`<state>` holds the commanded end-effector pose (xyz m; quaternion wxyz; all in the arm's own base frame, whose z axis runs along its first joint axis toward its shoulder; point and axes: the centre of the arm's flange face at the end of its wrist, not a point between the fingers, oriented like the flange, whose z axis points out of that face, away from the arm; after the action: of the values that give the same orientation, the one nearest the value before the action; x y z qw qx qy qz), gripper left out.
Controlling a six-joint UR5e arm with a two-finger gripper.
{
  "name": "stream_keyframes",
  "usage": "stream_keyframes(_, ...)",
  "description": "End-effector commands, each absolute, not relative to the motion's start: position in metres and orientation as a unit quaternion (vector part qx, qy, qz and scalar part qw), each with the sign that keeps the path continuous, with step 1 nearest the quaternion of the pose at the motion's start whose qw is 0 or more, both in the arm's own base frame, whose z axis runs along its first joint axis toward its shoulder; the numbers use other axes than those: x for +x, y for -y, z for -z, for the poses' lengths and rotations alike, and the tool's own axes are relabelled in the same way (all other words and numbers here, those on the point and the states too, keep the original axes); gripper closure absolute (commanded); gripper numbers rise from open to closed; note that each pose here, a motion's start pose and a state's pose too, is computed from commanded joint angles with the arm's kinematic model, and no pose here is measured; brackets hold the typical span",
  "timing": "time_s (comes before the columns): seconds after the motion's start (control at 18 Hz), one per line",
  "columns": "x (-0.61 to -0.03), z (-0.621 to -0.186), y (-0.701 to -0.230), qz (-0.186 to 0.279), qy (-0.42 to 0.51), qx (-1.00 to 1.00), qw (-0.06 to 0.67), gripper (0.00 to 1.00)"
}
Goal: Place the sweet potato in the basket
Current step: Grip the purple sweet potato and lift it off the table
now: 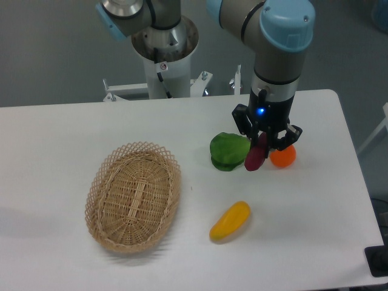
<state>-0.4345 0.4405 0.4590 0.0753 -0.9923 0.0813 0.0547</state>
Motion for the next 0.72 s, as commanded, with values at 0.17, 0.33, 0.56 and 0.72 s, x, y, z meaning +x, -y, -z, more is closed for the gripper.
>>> stream_keyframes(0.17, -0.432, -0.455, -0.439, -0.051, -0.081, -0.993, 0.073, 0.69)
stream_keyframes(0.33, -0.426, -0.461, -0.442, -0.055, -0.083, -0.992, 0.076, 0.68)
stream_keyframes(0.56, -0.415, -0.458, -0.453, -0.049, -0.067, -0.993, 0.08, 0.68)
stream_keyframes(0.72, -0.391, -0.448, -0.476, -0.037, -0.042, -0.995, 0.081, 0.68)
